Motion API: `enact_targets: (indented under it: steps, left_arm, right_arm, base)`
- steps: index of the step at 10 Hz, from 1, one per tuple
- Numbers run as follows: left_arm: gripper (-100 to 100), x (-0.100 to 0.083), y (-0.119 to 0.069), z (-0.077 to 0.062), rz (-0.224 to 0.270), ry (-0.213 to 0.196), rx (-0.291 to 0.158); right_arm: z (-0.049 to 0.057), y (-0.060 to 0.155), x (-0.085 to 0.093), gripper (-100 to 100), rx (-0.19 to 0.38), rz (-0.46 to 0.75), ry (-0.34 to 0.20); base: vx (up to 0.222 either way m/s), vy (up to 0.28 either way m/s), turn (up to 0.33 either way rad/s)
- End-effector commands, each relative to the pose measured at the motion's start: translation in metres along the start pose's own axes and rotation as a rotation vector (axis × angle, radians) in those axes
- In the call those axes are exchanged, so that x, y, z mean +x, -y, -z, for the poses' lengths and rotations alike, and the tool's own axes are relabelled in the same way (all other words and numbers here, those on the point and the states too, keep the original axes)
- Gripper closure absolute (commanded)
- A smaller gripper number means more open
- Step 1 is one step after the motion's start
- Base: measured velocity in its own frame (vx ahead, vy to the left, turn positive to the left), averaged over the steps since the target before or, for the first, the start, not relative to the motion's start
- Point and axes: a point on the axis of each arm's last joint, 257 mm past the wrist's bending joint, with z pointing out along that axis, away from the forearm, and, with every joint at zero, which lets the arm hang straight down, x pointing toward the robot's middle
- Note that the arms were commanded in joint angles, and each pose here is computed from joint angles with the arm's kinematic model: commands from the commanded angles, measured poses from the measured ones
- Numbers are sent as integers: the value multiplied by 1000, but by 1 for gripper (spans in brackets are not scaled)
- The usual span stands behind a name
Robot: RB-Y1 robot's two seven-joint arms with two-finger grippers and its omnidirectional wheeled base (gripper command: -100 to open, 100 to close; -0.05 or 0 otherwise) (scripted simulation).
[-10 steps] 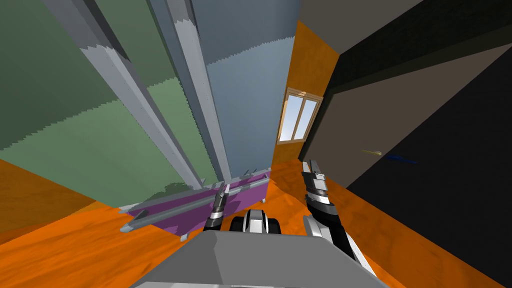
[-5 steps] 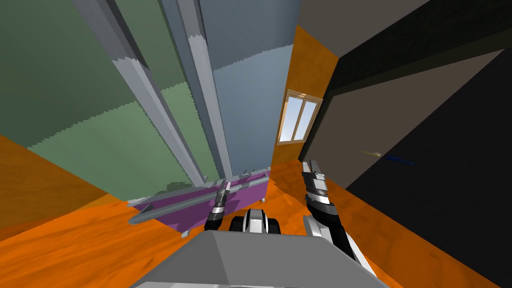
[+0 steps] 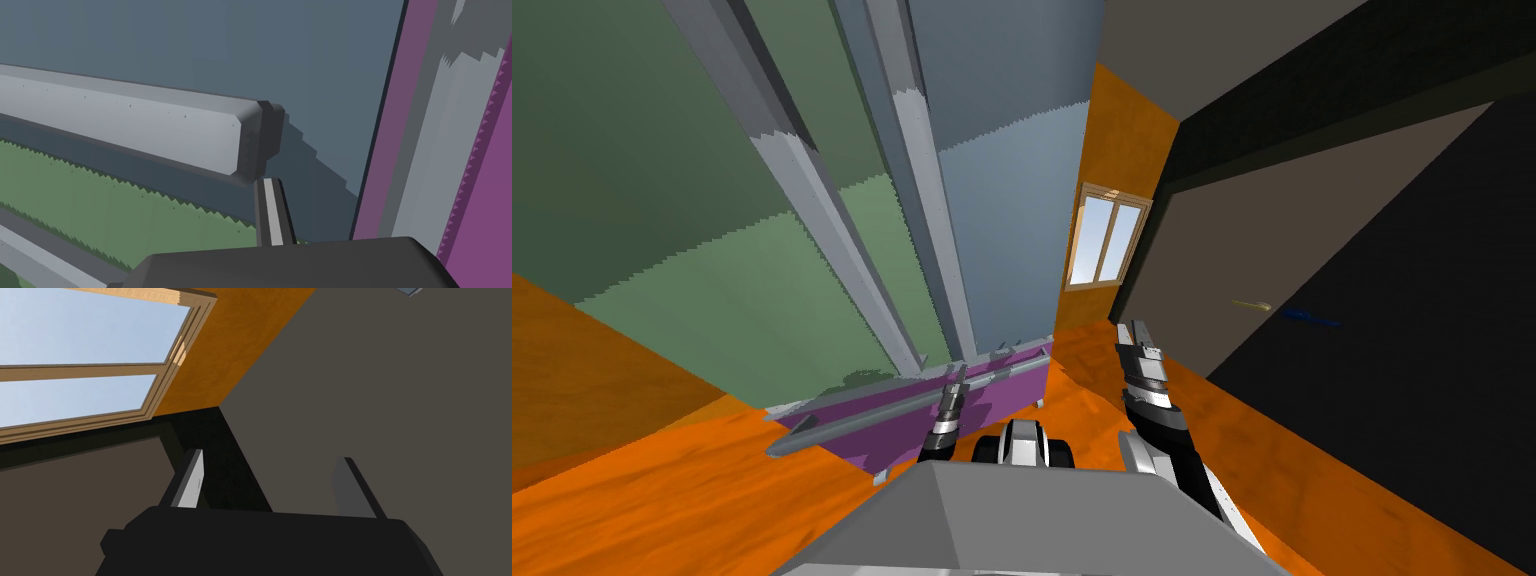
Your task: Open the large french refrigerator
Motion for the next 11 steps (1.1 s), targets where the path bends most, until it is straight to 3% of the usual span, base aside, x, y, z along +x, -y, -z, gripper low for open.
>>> enact_targets:
  steps: [1, 4, 11]
  left_arm:
    - [-100, -6, 0, -1, -12, -27, -6]
    - [-100, -9, -2, -10, 11, -66, -23]
    - [-100, 18, -10, -42, 216, -102, -69]
  right_arm:
    - [0, 0, 0, 0, 0, 0, 0]
    - [0, 0, 0, 0, 0, 0, 0]
    - [0, 0, 0, 0, 0, 0, 0]
  base:
    - [0, 18, -18]
    - [-22, 46, -54]
    - [-47, 98, -69]
